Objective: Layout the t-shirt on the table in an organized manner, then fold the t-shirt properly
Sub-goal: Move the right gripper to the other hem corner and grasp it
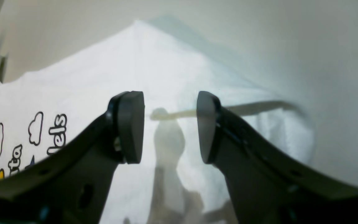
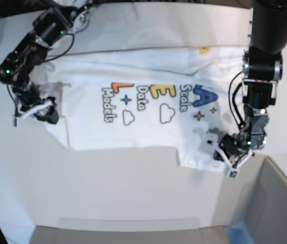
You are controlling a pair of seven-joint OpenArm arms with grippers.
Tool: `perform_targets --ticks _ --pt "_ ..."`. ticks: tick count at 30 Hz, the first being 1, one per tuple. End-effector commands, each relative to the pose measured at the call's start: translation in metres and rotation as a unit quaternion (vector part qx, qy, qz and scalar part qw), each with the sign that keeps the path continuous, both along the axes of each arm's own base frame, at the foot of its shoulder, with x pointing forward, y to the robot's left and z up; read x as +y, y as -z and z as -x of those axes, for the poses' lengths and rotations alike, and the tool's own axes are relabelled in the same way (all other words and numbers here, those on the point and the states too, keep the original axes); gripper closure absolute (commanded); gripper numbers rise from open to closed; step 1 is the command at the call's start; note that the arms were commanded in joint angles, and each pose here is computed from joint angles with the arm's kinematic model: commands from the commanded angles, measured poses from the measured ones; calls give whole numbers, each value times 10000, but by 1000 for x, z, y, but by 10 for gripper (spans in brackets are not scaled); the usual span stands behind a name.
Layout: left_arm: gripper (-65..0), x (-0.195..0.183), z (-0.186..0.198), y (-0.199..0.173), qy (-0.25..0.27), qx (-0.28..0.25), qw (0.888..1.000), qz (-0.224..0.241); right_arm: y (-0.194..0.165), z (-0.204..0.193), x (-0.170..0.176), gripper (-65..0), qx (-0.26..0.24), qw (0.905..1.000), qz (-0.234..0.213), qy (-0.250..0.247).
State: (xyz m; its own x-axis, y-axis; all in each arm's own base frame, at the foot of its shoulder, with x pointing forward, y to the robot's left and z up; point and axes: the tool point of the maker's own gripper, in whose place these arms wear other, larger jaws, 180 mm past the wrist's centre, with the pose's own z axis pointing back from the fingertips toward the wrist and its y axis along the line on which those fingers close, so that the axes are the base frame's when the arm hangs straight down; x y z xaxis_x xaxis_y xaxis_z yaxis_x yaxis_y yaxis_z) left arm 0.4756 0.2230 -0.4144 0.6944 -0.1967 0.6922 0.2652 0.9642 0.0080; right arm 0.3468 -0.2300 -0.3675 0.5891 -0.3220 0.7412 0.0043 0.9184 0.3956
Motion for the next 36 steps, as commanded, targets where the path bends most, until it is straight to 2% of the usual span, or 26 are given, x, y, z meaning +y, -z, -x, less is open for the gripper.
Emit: perform_targets --ticks 1,3,8,10,12,13,15,17,20,21,22,26,30,32,36 --pt "-100 6 5 4 44 240 9996 -169 -25 -15 -4 -269 -477 9989 31 16" --pt "-100 6 6 5 37 282 9994 -177 -26 -14 -6 -269 -443 9988 -17 191" --pt "-100 7 7 5 26 314 9993 -178 -45 -8 -14 -269 -581 9972 436 186" --pt "-100 8 7 5 21 314 9993 -183 -51 -6 -10 -269 -519 9948 875 -46" --pt "-100 7 7 5 26 314 9993 -178 -63 -6 -8 -269 -432 9846 1644 -414" --pt "-100 7 7 5 26 314 9993 -178 -62 -3 -4 -269 -297 9758 2064 -665" --pt "-100 6 7 5 26 297 9994 -163 -56 1 14 -269 -26 9491 2875 -1290" --pt "-100 6 6 5 26 290 9994 -161 -46 7 29 -269 261 9053 3761 -1958" --pt "-100 6 6 5 26 282 9995 -159 -34 14 32 -269 751 8410 4729 -2520" --pt "-100 6 6 5 26 282 9995 -159 -33 14 31 -269 855 8258 4936 -2591" --pt "-100 6 6 5 26 282 9995 -159 -38 8 32 -269 817 8183 5057 -2607" --pt "-100 6 6 4 20 271 9995 -143 -45 -3 22 -269 833 8082 5229 -2580" --pt "-100 5 6 4 20 269 9995 -132 -28 -13 19 -269 1090 7953 5256 -2816" --pt "-100 5 6 4 20 269 9995 -132 -20 -14 21 -269 1184 7934 5218 -2903" --pt "-100 5 6 4 20 269 9995 -132 -17 -18 24 -269 1199 7967 5153 -2920"
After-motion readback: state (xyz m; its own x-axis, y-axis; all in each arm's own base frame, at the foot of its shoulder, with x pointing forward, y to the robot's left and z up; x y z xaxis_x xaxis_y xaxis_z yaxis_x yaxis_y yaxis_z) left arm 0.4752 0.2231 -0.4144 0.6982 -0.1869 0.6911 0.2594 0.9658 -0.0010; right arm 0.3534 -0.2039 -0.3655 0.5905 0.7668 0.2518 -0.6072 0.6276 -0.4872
